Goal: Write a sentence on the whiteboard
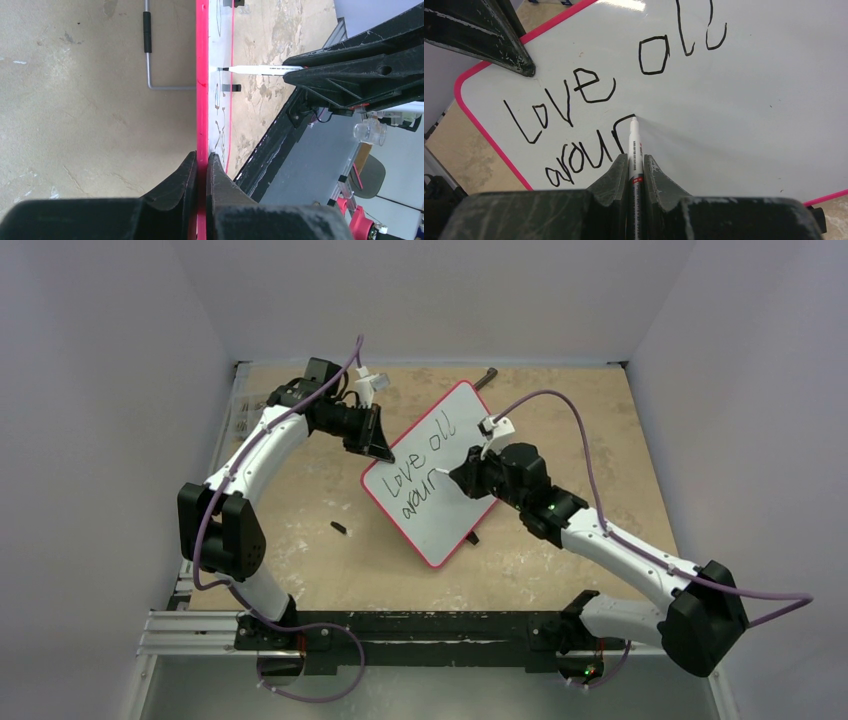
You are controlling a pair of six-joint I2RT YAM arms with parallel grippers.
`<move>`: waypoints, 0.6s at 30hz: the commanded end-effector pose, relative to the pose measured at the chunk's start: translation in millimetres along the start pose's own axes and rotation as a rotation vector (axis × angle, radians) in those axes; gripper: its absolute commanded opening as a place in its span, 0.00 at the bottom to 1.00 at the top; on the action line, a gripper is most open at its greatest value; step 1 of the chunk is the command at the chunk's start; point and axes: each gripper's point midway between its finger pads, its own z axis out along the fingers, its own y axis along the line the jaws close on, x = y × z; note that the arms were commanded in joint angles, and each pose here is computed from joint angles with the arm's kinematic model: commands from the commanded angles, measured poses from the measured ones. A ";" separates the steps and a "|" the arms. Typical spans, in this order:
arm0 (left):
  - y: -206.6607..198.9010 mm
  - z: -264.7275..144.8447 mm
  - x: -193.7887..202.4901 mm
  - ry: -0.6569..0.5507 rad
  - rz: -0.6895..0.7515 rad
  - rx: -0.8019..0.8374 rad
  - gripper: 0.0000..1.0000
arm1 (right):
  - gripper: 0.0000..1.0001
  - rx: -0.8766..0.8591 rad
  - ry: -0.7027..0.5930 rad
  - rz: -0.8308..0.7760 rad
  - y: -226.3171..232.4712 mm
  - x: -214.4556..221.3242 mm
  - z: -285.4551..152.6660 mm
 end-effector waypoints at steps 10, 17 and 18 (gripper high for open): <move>-11.4 -10.6 -14.4 -0.071 0.111 -0.007 0.00 | 0.00 -0.020 0.056 0.010 -5.7 29.2 -13.6; -12.2 -11.5 -14.8 -0.073 0.114 -0.007 0.00 | 0.00 -0.023 0.059 0.020 -5.7 32.3 -20.2; -12.2 -11.5 -14.9 -0.074 0.115 -0.008 0.00 | 0.00 -0.023 0.052 0.021 -5.3 29.3 -20.5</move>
